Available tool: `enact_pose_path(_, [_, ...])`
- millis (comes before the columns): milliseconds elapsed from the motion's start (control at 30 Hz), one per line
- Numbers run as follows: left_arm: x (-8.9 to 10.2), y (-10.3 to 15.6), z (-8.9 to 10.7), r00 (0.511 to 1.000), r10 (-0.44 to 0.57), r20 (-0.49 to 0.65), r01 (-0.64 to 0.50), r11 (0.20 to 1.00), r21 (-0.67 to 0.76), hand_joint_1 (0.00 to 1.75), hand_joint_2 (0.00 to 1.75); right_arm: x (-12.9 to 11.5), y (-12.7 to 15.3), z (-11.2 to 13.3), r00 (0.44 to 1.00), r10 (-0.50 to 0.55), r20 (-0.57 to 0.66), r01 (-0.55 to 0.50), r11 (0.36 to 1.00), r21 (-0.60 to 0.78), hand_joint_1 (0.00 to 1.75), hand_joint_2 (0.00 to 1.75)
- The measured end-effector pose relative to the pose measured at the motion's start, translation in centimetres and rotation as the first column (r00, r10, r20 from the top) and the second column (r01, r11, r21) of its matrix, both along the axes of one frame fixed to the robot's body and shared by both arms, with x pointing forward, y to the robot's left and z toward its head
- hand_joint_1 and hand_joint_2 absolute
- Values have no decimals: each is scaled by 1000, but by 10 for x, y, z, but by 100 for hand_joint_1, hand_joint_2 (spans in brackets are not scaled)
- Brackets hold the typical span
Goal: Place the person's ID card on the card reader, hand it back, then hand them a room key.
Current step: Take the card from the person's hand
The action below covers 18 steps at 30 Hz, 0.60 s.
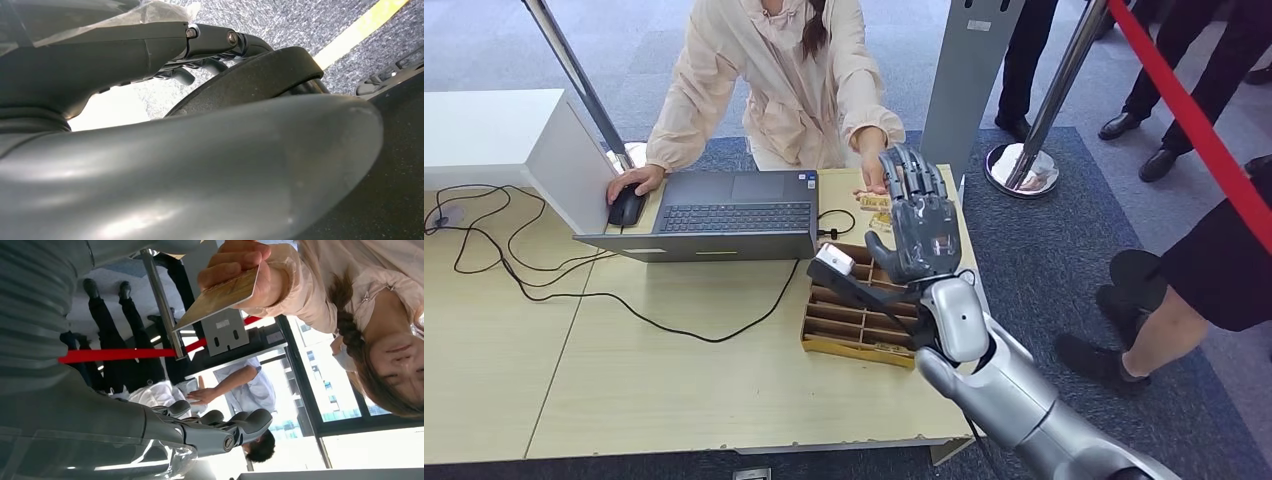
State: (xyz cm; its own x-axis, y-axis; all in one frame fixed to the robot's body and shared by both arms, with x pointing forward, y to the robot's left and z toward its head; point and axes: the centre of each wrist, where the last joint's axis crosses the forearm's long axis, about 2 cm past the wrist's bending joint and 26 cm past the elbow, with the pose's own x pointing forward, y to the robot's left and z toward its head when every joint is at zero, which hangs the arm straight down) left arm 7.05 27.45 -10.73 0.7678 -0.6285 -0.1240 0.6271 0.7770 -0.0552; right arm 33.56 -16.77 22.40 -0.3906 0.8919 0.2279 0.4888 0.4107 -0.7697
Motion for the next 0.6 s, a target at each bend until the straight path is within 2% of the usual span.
enact_pose_path(367, [0,0,0,1000,-6,1,6,1000,0,0,0,8,2,-3,1000,-22,-16,22,1000,-14,20,175])
enact_pose_path(467, [0,0,0,1000,-10,2,10,1000,0,0,0,11,3,-3,1000,-25,-19,25,1000,-18,29,175])
enact_pose_path(500, [0,-1,0,1000,-12,2,12,1000,0,0,0,12,3,-3,999,-27,-20,26,999,-21,36,175])
enact_pose_path(600, [0,-1,0,1000,-13,4,13,1000,-1,0,0,14,5,-4,999,-31,-24,30,999,-29,115,175])
